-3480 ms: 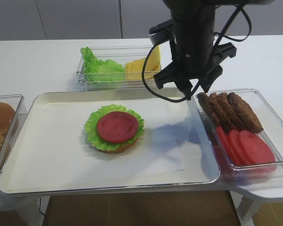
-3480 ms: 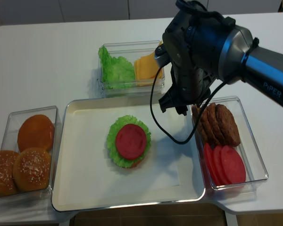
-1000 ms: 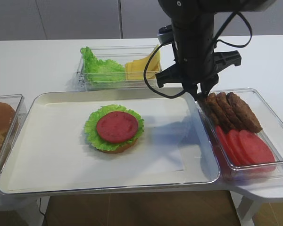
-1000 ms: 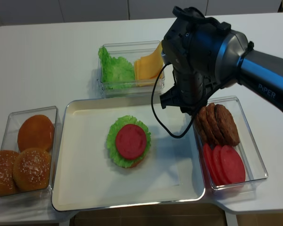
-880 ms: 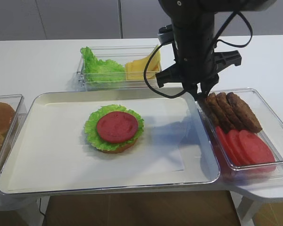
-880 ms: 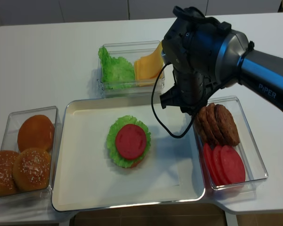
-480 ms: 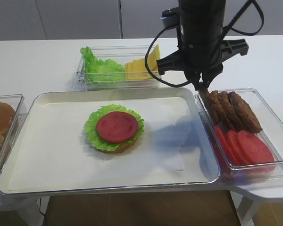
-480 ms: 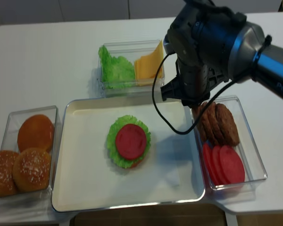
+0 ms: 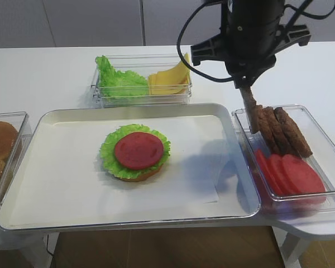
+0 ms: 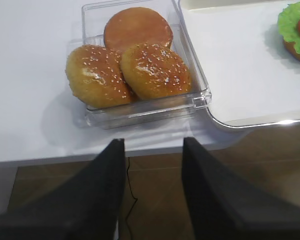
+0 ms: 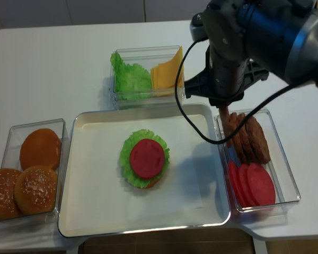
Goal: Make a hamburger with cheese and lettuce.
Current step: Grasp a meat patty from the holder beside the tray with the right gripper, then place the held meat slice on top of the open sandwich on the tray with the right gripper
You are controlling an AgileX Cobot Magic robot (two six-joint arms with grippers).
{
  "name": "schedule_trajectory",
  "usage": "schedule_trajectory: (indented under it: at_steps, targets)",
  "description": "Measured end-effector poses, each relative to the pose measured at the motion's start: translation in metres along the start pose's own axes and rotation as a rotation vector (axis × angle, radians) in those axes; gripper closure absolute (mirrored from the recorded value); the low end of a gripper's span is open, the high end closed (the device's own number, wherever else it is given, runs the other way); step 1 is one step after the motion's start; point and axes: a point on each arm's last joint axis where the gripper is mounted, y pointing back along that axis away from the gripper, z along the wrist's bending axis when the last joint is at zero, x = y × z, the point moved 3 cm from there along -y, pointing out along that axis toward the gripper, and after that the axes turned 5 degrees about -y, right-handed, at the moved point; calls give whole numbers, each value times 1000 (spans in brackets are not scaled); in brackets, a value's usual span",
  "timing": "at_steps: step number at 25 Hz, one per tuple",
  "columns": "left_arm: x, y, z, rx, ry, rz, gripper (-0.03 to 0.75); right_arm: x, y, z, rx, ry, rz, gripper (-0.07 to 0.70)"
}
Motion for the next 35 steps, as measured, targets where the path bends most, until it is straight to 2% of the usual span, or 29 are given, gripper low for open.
schedule_trajectory:
  at_steps: [14, 21, 24, 35]
  targets:
    - [0, 0, 0, 0, 0, 0, 428, 1, 25, -9, -38, -24, -47, 527]
    - [0, 0, 0, 0, 0, 0, 428, 3, 28, -8, -45, -24, -43, 527]
    - [0, 0, 0, 0, 0, 0, 428, 6, 31, -3, -55, -9, -45, 527]
    - [0, 0, 0, 0, 0, 0, 427, 33, 48, 38, -114, 108, -61, 527]
